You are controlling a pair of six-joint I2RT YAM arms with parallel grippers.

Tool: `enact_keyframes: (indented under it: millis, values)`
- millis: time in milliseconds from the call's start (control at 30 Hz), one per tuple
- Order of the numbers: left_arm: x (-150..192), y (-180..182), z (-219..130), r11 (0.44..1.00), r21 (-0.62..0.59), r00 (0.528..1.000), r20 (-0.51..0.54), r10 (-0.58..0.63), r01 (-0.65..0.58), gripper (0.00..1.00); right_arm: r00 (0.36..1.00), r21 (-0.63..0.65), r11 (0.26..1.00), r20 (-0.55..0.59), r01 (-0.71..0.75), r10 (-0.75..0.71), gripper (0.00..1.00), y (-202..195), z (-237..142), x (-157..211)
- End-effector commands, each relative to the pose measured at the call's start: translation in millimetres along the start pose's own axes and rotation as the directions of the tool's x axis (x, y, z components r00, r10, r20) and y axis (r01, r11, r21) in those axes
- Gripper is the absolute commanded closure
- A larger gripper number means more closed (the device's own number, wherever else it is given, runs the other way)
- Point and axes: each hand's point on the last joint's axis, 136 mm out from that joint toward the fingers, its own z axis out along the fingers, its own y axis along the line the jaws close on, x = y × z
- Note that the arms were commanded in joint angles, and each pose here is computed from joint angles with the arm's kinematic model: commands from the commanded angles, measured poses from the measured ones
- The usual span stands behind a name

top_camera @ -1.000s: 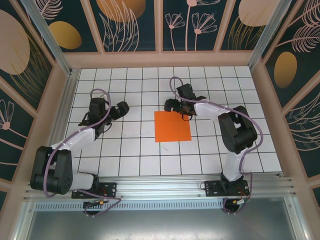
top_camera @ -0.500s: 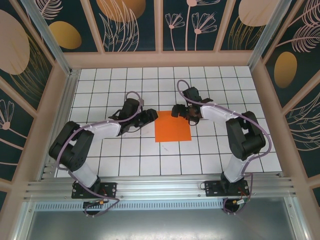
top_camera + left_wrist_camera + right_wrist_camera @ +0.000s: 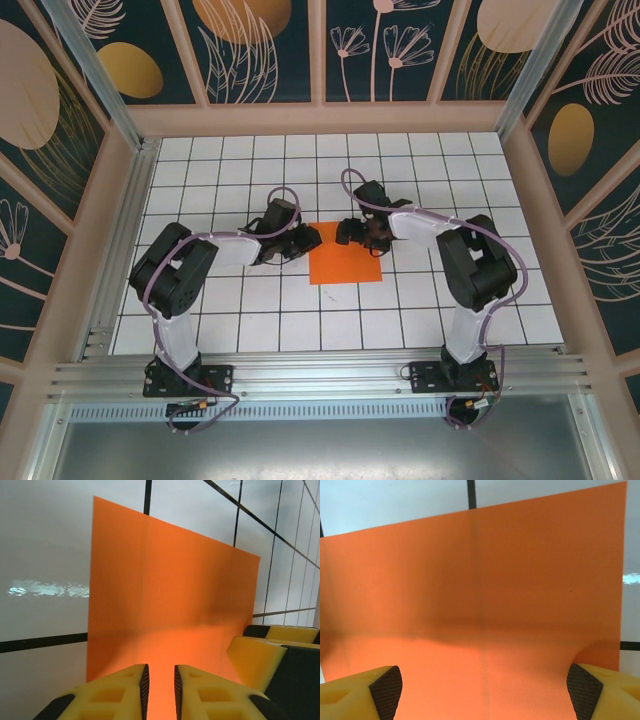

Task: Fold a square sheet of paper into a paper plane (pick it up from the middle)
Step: First fold in half a square sheet of paper at the center of the table.

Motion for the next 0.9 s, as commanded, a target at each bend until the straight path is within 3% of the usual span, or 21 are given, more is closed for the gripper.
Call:
enact_keyframes:
  millis: [0, 300, 867]
  values:
    - [8, 12, 7, 0.998, -0.057, 0.999, -0.04, 0.018, -0.02, 0.82, 0.999, 0.051, 0.999, -0.049, 0.01, -0.008, 0.1, -3, 8, 10]
    - [11, 28, 17, 0.991, -0.129, 0.998, -0.059, 0.013, -0.021, 0.95, 0.996, -0.052, 0.999, -0.089, -0.004, -0.001, 0.08, 13, 16, 18]
    - [15, 31, 23, 0.992, -0.122, 0.997, -0.079, 0.008, -0.017, 0.99, 0.995, -0.186, 0.982, -0.101, -0.003, -0.016, 0.09, 38, 11, 18]
